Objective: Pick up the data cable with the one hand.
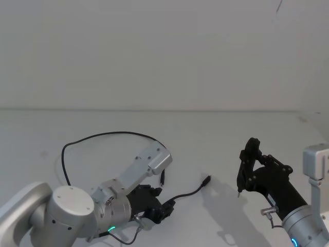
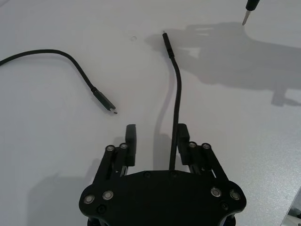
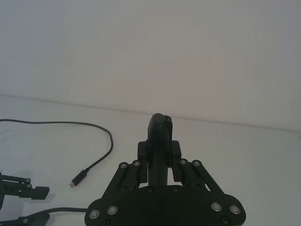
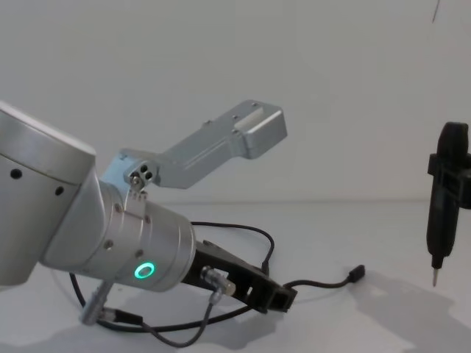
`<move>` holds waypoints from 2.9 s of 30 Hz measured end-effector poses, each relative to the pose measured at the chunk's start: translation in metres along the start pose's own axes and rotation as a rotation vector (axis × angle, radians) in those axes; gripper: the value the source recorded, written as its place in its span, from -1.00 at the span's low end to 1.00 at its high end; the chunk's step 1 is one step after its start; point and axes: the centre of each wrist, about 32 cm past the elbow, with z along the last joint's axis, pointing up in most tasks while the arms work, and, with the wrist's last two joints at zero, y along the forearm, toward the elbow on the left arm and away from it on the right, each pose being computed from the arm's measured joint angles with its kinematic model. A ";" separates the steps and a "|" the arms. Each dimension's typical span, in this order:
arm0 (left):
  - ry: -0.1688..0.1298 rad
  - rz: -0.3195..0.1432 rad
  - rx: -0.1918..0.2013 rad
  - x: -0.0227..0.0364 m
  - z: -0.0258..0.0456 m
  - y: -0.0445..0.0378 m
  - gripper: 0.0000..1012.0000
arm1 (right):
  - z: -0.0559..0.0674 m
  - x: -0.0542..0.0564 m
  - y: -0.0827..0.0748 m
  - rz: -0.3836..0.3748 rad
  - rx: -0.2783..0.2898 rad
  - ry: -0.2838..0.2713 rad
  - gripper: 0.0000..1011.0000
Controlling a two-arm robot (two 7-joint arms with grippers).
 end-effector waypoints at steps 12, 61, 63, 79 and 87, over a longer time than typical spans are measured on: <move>0.003 0.003 0.004 -0.0008 0.0002 -0.0008 -0.72 | 0.000 0.000 0.000 0.000 0.000 0.000 -0.45; -0.156 -0.154 -0.159 0.0328 0.0035 0.0459 -0.93 | 0.042 0.007 0.022 0.092 0.129 0.035 -0.45; -0.158 -0.157 -0.160 0.0333 0.0040 0.0467 -0.93 | 0.043 0.007 0.023 0.096 0.130 0.041 -0.45; -0.166 -0.172 -0.162 0.0360 0.0068 0.0506 -0.93 | 0.040 0.011 0.033 0.124 0.131 0.041 -0.45; -0.167 -0.175 -0.162 0.0365 0.0072 0.0513 -0.93 | 0.036 0.010 0.037 0.131 0.125 0.026 -0.45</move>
